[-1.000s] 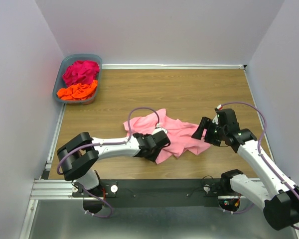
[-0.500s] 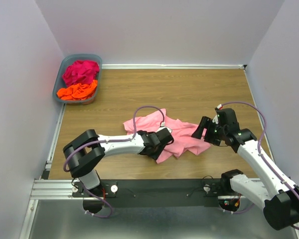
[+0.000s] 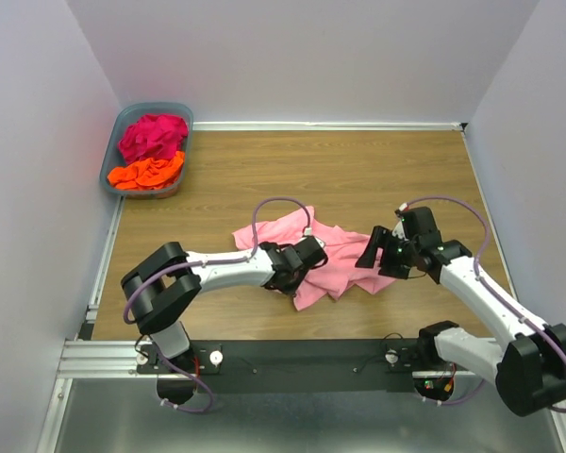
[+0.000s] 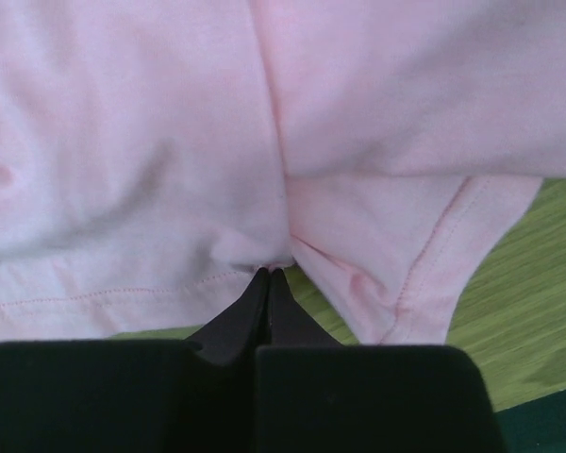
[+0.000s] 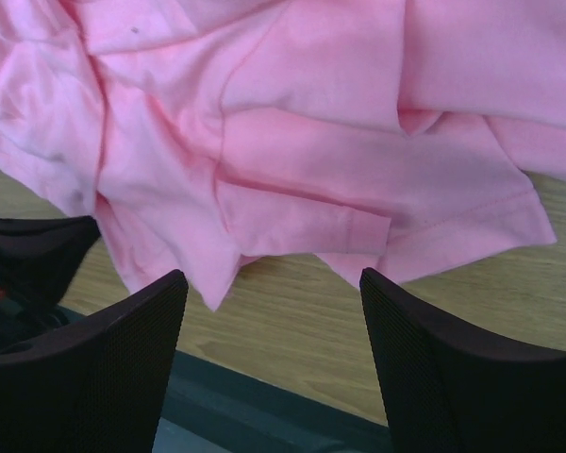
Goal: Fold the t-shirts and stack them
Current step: Flatten the tshirt out
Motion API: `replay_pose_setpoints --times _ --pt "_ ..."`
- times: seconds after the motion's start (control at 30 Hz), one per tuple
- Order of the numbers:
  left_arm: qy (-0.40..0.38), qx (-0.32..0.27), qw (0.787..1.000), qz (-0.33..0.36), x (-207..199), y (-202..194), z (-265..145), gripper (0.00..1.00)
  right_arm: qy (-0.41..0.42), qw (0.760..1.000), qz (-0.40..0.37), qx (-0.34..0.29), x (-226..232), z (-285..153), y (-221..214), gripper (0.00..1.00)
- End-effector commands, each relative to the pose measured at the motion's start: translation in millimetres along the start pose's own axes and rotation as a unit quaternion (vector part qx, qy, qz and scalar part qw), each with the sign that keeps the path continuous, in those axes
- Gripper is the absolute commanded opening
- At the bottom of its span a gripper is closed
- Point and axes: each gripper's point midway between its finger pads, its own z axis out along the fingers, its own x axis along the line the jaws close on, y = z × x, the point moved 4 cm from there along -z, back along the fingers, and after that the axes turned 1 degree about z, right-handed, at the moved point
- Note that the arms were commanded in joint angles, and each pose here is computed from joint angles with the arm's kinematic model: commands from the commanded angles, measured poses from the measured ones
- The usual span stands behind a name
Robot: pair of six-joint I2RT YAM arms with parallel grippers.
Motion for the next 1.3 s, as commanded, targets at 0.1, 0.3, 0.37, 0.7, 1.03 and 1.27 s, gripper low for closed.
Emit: replay_pose_setpoints --times 0.1,0.3,0.37,0.7,1.03,1.27 --pt "-0.015 -0.028 0.999 -0.036 20 40 -34 0.0 -0.009 0.999 -0.007 0.042 -8 35 -11 0.8" --pt "-0.03 -0.087 0.992 -0.091 59 86 -73 0.0 -0.04 0.997 -0.019 0.056 -13 62 -9 0.72" --pt "-0.036 -0.104 0.989 -0.102 71 95 -85 0.0 -0.063 0.997 -0.022 0.049 -19 68 -4 0.68" --pt "-0.005 -0.188 0.958 -0.216 188 118 -127 0.0 -0.19 0.982 0.009 -0.008 -70 83 56 0.01" --pt "-0.031 -0.24 0.924 -0.295 242 107 -137 0.0 -0.195 0.964 0.053 -0.174 -69 38 244 0.58" --pt "-0.079 -0.249 0.911 -0.319 227 103 -123 0.0 -0.186 0.975 0.07 -0.097 -60 37 142 0.66"
